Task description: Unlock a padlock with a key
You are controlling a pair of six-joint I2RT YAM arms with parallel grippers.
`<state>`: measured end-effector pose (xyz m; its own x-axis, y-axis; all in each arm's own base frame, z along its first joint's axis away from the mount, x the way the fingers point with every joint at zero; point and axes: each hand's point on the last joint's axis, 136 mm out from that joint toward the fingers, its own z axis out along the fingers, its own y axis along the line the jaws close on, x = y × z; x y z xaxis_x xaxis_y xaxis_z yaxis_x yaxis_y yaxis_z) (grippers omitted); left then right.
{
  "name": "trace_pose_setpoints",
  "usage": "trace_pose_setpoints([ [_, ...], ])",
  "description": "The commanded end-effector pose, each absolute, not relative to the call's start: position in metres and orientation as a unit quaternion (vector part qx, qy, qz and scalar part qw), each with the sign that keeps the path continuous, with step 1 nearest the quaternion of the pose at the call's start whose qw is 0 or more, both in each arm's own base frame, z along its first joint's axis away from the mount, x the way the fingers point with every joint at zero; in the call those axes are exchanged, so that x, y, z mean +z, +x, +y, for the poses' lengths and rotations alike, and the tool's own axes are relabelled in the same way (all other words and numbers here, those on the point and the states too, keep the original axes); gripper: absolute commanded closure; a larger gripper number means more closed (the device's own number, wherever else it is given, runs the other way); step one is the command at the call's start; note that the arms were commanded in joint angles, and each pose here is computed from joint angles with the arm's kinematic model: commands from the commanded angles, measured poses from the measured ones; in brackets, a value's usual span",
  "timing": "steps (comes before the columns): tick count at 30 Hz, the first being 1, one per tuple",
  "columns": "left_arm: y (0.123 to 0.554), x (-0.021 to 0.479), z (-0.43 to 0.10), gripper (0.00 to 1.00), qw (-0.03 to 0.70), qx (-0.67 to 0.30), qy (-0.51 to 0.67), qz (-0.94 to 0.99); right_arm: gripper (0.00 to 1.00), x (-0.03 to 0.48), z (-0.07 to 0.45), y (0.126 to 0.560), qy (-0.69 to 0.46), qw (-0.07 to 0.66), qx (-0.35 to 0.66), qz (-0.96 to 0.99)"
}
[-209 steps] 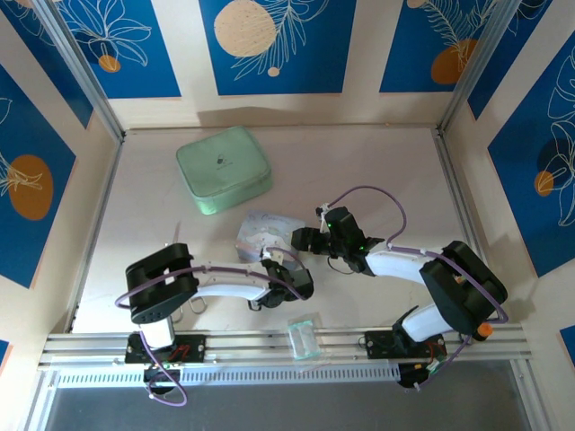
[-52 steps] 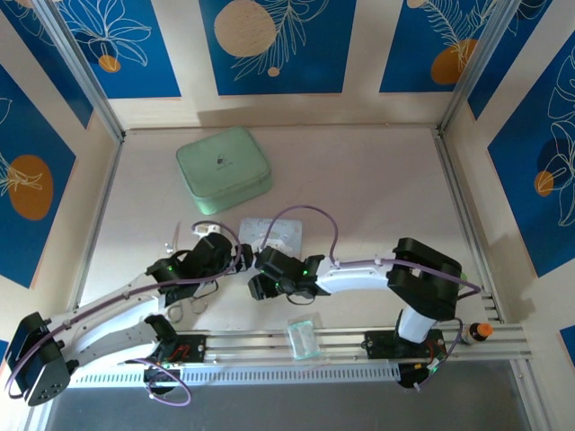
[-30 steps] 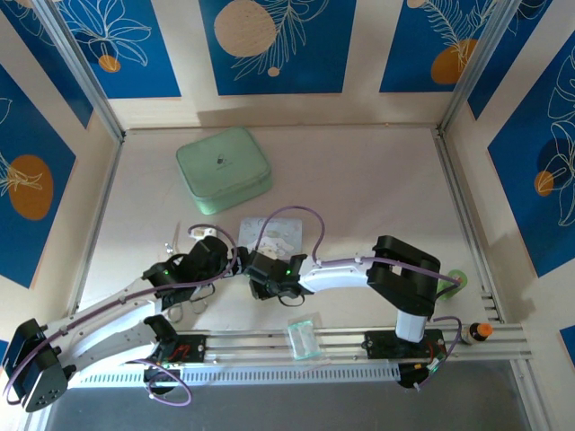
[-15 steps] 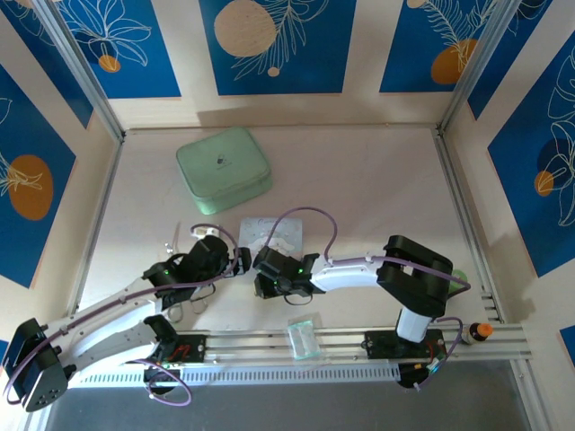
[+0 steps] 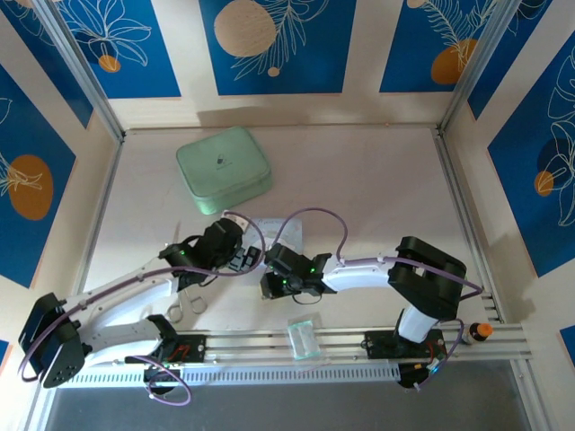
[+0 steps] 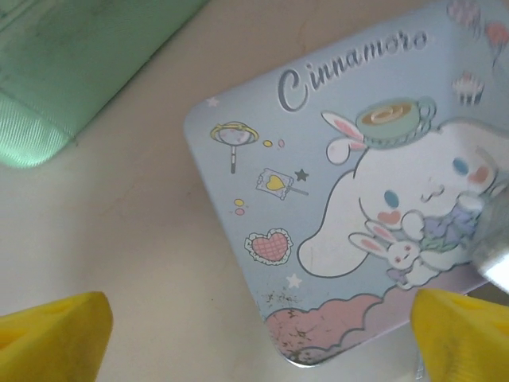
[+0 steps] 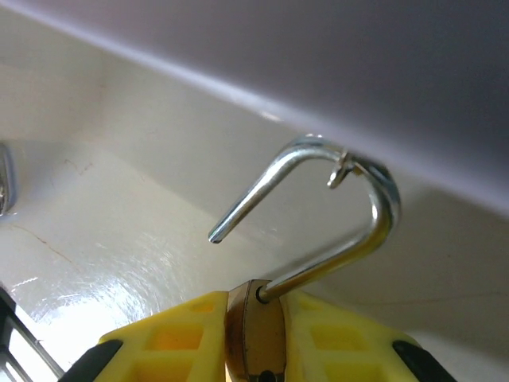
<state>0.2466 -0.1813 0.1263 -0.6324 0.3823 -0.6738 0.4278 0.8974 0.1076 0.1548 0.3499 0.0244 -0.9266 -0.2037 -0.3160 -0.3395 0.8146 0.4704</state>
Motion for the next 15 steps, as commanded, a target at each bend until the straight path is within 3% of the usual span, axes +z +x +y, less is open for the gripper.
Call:
trace_pose_setpoints([
  [1,0.251,0.133,-0.196,0.08,0.37,-0.014,0.323,0.871,0.82,-0.018,0.301,0.125,-0.118,0.042,0.204,0.971],
  [12,0.251,0.113,-0.219,0.12,0.344,-0.007,0.418,0.841,0.83,-0.02,0.28,0.129,-0.087,0.037,0.23,0.969],
  [15,0.249,0.113,-0.228,0.13,0.342,0.003,0.44,0.83,0.87,-0.023,0.274,0.128,-0.082,0.033,0.23,0.969],
])
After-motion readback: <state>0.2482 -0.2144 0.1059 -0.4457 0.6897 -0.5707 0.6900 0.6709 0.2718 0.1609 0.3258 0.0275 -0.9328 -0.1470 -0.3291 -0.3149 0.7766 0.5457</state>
